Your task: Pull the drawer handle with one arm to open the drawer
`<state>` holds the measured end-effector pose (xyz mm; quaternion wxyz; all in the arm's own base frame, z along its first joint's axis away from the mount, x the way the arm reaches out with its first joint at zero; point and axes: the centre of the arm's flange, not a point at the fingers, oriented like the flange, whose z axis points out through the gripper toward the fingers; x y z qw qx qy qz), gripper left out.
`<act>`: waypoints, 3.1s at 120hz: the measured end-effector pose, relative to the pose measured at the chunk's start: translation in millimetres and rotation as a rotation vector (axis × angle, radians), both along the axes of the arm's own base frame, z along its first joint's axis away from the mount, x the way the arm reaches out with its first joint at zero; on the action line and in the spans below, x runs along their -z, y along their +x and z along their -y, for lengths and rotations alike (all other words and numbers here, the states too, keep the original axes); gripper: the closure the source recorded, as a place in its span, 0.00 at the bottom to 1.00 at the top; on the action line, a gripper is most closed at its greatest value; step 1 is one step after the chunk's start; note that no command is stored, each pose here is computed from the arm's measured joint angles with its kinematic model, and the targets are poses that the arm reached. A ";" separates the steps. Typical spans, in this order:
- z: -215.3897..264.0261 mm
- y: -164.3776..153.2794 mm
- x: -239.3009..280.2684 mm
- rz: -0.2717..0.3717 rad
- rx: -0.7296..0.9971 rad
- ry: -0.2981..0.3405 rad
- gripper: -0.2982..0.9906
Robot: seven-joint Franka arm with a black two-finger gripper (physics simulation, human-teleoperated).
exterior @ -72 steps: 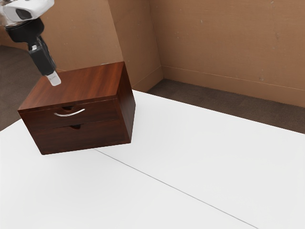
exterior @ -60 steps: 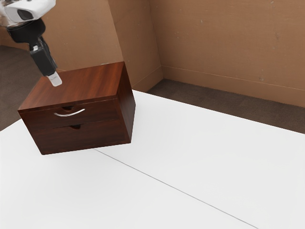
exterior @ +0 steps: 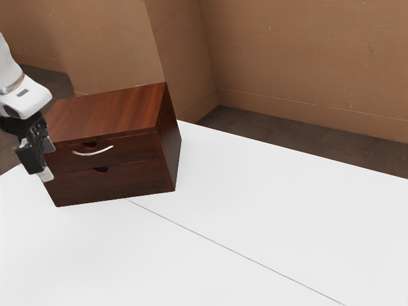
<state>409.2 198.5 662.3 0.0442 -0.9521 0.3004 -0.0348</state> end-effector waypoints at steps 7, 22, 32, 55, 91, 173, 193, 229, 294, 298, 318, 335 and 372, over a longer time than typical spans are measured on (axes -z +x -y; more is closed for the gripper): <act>-2.3 12.8 7.5 0.001 0.055 0.035 0.23; -10.2 51.3 29.5 -0.025 0.161 0.082 0.23; -33.0 60.0 40.5 -0.009 0.186 0.067 0.23; -20.5 75.7 49.0 0.073 0.376 0.135 0.23; -32.1 41.1 44.6 0.122 0.419 0.306 0.23; -50.3 82.0 71.5 0.138 0.136 0.227 0.51; -53.1 92.5 82.3 0.120 0.140 0.252 0.55; -60.3 101.8 88.2 0.119 0.127 0.259 0.58; 0.7 52.2 101.6 0.114 0.215 0.220 0.81; 5.5 43.2 101.4 0.117 0.223 0.218 0.82; 17.6 5.1 100.8 0.136 0.237 0.211 0.83; 26.2 -22.7 100.9 0.153 0.246 0.210 0.83; 49.7 -57.7 94.0 0.176 0.278 0.226 0.83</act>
